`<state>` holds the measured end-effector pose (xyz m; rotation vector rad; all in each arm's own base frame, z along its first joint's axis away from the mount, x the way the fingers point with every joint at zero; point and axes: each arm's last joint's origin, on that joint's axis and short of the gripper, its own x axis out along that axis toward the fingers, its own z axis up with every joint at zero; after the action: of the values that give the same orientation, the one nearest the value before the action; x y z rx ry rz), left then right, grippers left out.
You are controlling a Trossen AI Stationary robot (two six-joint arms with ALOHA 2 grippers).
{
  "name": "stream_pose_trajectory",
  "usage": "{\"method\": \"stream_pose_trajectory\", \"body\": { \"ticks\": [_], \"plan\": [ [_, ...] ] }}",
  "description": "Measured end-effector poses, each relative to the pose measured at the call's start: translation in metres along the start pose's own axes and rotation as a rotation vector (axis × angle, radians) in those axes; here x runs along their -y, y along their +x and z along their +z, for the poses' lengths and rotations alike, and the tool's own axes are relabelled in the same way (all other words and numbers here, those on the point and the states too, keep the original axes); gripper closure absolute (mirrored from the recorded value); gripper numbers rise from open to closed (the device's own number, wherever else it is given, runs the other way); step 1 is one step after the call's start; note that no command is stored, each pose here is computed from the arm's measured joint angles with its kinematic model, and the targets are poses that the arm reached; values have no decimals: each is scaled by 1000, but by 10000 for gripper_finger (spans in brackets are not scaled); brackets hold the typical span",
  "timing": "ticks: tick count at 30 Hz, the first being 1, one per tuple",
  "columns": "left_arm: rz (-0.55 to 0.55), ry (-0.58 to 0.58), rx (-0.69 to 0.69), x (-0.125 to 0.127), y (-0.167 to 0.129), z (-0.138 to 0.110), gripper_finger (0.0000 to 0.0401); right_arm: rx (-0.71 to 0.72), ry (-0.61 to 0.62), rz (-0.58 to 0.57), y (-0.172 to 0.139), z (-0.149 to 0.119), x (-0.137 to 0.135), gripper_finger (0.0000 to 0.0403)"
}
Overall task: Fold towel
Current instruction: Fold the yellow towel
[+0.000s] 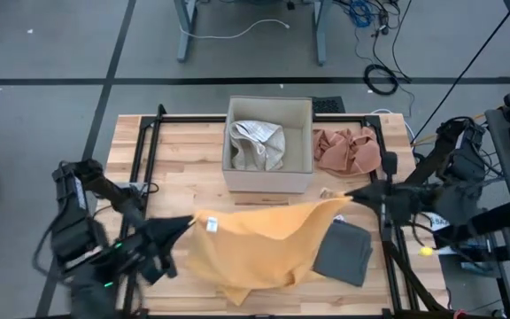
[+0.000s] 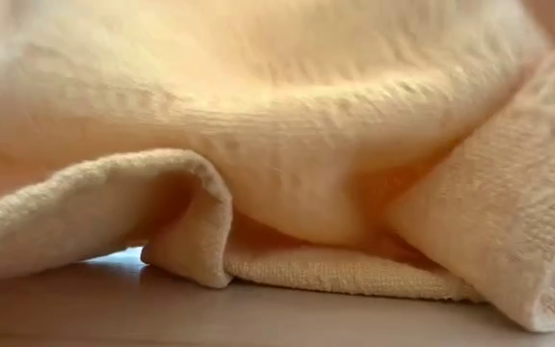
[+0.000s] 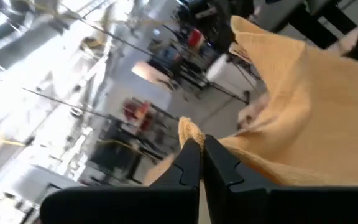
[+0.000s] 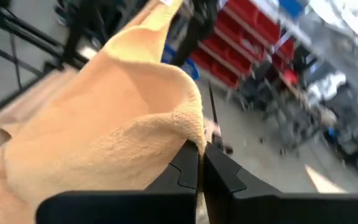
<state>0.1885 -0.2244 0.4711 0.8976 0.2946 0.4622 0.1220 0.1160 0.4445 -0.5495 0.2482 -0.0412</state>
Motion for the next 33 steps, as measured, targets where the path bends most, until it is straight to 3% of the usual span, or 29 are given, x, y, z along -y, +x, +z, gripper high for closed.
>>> {"method": "stream_pose_trajectory", "body": {
  "ticks": [5,10,21,26,33],
  "plan": [
    [-112,-65,-122,2,33,-25,398,-125,51,-46,12,-13,1,403],
    [-175,-125,-341,9,59,-57,398,-267,98,-79,20,-29,-1,403],
    [-227,11,-635,71,101,-115,398,-508,172,-26,51,-64,-25,401],
    [-179,-3,-727,91,111,-142,394,-606,183,-20,67,-86,-39,392],
    [-241,-64,-799,128,123,-174,355,-671,208,-5,88,-121,-57,368]
  ]
}}
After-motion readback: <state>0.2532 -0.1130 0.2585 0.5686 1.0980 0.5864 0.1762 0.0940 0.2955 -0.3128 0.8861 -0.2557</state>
